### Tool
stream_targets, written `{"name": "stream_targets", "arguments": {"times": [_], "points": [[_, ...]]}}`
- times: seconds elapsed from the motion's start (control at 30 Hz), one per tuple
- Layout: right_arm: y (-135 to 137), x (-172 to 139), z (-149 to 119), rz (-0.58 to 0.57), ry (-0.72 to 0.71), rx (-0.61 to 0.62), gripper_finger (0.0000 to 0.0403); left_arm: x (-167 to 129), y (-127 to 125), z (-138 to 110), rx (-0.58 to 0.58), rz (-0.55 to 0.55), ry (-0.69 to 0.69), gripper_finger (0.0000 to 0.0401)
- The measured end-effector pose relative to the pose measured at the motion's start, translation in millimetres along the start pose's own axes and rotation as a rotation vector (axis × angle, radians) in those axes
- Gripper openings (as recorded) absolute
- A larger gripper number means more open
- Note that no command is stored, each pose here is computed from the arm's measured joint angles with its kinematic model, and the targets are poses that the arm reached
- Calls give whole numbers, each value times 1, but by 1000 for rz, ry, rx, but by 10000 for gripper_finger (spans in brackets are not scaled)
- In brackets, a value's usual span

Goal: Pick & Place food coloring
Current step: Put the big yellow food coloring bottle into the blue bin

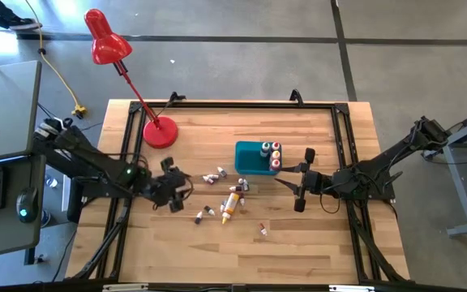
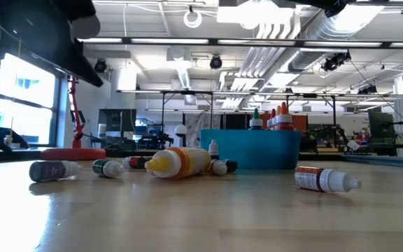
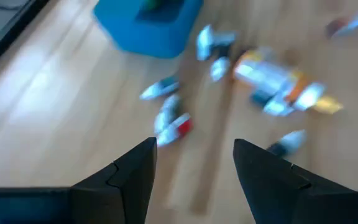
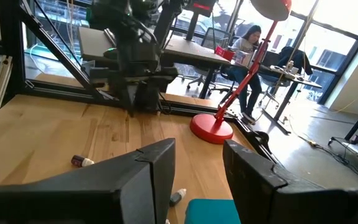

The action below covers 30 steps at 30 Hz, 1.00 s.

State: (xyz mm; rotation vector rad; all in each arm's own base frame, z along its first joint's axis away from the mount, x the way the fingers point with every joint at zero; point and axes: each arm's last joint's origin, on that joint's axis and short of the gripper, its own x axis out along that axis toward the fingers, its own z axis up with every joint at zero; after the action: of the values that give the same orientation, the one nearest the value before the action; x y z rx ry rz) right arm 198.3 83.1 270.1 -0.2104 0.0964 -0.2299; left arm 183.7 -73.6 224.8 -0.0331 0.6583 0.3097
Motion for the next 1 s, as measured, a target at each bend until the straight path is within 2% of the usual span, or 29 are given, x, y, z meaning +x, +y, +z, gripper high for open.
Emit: {"name": "stream_targets", "arguments": {"times": [0.2, 0.5, 0.73, 1.0], "points": [[0, 0, 0, 0, 0, 0, 129, 4, -7, -2, -69, -44, -52, 209], [0, 0, 0, 0, 0, 0, 129, 12, -15, -3, -73, -55, -48, 209], [0, 0, 0, 0, 0, 0, 129, 30, -26, -9, 1, -34, -21, 209], [0, 0, 0, 0, 0, 0, 129, 35, -31, -8, 18, -60, -34, 209]]}}
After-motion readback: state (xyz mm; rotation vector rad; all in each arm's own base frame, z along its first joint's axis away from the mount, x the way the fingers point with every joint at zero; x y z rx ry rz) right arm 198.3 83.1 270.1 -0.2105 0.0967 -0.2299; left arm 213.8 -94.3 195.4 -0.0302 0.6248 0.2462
